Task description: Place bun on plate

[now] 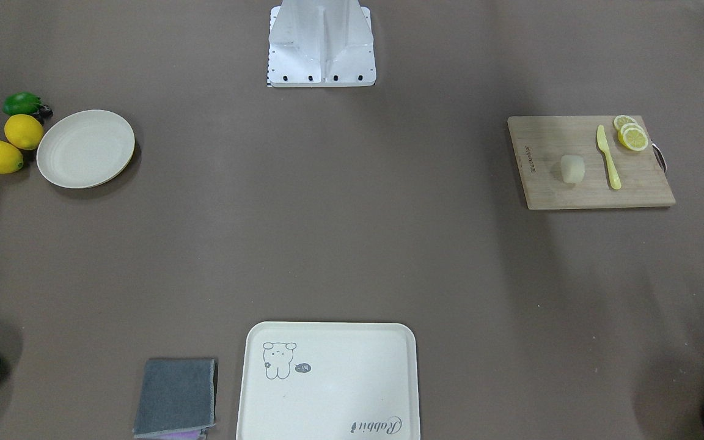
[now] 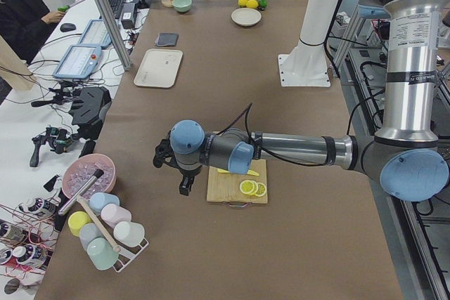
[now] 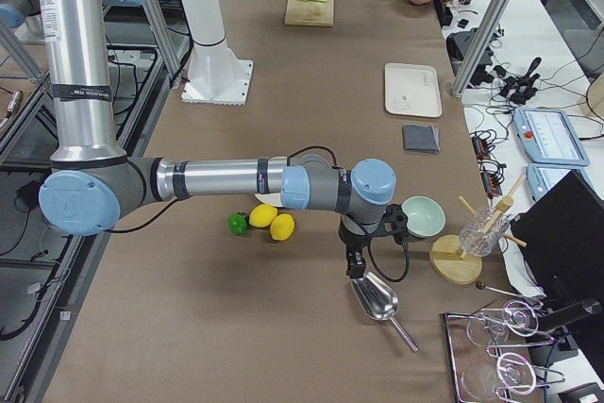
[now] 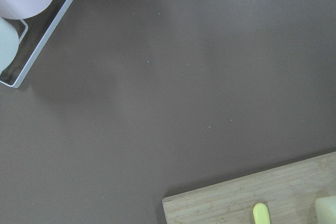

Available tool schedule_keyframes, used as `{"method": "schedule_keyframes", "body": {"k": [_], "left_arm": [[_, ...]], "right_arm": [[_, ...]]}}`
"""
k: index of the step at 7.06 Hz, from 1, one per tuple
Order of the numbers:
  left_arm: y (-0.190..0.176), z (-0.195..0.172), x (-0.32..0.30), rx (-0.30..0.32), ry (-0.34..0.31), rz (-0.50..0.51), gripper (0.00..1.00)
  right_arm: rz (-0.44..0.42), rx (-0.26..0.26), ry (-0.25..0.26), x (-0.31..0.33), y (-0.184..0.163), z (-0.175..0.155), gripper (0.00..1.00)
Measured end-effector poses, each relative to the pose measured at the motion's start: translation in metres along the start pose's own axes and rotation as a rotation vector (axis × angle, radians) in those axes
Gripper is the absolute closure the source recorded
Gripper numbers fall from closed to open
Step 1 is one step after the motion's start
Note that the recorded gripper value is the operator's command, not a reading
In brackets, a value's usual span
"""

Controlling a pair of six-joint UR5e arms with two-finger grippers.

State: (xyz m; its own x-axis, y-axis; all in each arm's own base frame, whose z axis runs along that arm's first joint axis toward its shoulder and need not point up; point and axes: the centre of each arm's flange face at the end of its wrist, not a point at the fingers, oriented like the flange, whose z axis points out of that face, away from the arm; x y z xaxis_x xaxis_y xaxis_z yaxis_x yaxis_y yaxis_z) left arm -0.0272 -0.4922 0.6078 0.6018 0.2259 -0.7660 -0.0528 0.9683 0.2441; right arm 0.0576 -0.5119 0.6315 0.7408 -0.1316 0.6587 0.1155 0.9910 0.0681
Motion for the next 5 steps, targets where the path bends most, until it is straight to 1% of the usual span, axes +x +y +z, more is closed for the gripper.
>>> {"method": "schedule_keyframes", "body": {"k": [5], "left_arm": [[-0.0066,-0.0045,0.0087,0.015,0.003,0.022,0.02]], "right_arm": [[-0.043,0.02,-0.007,-0.0091,-0.0001,-0.0092,0.0]]}}
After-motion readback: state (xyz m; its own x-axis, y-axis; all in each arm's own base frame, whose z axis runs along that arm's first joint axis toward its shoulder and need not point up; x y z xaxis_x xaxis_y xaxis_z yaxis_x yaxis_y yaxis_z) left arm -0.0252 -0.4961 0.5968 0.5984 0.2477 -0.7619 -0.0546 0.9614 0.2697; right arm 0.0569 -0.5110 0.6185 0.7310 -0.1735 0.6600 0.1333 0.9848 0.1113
